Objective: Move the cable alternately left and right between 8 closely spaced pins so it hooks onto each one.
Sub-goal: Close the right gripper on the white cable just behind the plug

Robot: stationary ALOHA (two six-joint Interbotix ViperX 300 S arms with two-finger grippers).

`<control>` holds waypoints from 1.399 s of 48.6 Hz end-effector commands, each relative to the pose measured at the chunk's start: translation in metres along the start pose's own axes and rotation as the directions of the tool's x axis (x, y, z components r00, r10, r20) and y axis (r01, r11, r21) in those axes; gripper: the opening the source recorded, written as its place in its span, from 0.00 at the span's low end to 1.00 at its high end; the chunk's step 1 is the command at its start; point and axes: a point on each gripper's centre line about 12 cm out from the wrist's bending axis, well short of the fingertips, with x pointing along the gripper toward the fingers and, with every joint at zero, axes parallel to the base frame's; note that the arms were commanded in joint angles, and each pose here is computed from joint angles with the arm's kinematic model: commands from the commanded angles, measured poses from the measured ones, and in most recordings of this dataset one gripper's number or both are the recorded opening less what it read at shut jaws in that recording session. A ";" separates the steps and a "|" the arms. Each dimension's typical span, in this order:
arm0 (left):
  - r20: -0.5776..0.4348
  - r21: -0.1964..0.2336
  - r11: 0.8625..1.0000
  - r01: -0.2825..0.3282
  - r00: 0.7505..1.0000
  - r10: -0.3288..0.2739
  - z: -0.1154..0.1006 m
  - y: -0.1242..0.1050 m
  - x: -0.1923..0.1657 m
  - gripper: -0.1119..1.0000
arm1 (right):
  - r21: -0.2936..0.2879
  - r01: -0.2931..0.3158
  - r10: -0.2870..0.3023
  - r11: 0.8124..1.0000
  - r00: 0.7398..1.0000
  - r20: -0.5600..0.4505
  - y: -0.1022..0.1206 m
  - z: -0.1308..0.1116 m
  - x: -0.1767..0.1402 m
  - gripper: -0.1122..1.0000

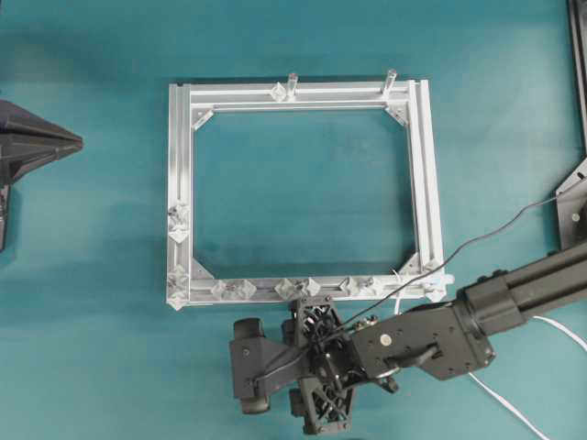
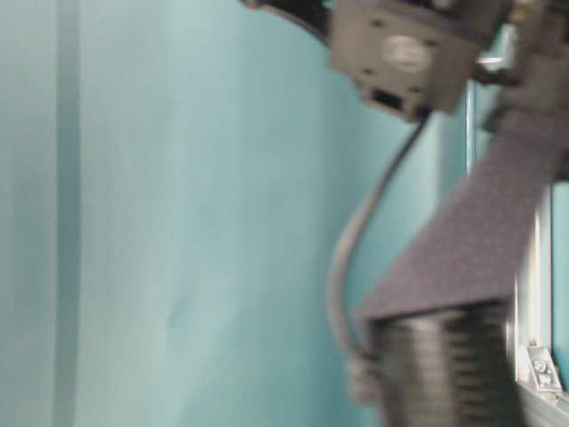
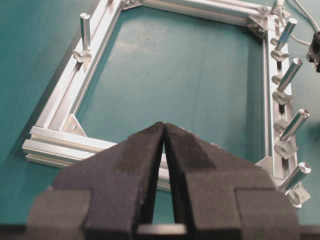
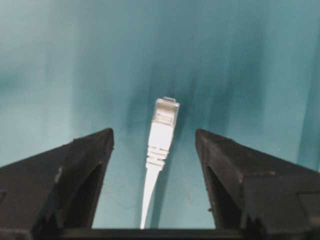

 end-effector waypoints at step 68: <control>0.002 0.007 1.000 0.021 1.000 -0.022 -0.006 -0.003 -0.002 0.21 | 0.199 0.093 -0.099 0.976 0.995 0.018 -0.006 -0.009 -0.081 0.24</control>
